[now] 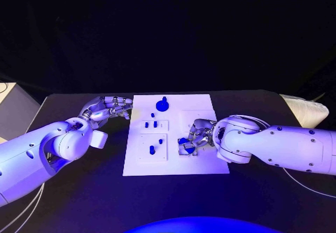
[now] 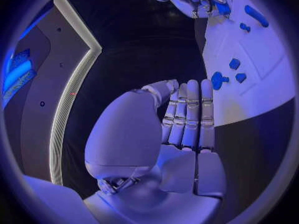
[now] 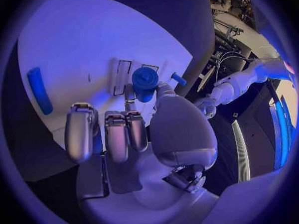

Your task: Assemble the parts on the task board

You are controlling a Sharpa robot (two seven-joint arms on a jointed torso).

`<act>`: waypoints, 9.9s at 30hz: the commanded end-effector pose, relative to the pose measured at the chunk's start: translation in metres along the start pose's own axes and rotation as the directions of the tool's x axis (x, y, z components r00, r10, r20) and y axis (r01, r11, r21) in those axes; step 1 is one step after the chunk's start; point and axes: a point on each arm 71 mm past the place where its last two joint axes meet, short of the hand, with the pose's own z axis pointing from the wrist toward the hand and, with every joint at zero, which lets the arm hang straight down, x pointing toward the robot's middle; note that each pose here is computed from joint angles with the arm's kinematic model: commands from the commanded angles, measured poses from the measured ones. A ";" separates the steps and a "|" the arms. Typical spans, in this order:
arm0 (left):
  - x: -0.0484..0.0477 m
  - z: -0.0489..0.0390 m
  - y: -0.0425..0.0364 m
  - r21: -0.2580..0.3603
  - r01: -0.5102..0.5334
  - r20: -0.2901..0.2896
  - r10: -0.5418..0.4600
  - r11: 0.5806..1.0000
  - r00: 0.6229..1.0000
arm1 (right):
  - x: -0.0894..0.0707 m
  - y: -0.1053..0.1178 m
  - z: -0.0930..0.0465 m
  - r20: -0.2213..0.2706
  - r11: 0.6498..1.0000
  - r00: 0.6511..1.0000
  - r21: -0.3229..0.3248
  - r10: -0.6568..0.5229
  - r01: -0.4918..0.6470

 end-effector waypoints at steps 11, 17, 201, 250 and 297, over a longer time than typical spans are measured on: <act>0.0018 -0.0001 -0.0007 0.002 0.009 -0.017 -0.009 1.000 1.000 | 0.003 0.003 -0.007 0.007 1.000 1.000 -0.031 0.002 -0.002; 0.0021 -0.0001 -0.0006 0.001 0.009 -0.019 -0.009 1.000 1.000 | 0.002 0.001 -0.006 0.018 1.000 1.000 -0.024 0.002 -0.001; 0.0029 -0.0076 0.0037 0.023 0.025 -0.037 -0.025 0.999 0.999 | 0.009 -0.041 -0.022 0.119 0.991 0.985 0.024 0.127 -0.131; 0.0040 -0.0082 0.0059 0.008 0.023 -0.054 -0.022 1.000 0.998 | 0.021 -0.034 -0.009 0.067 0.996 0.994 0.031 0.081 -0.083; 0.0030 -0.0090 0.0078 0.003 0.015 -0.050 -0.015 1.000 0.999 | 0.020 -0.033 -0.016 0.032 0.998 0.998 0.014 0.056 -0.056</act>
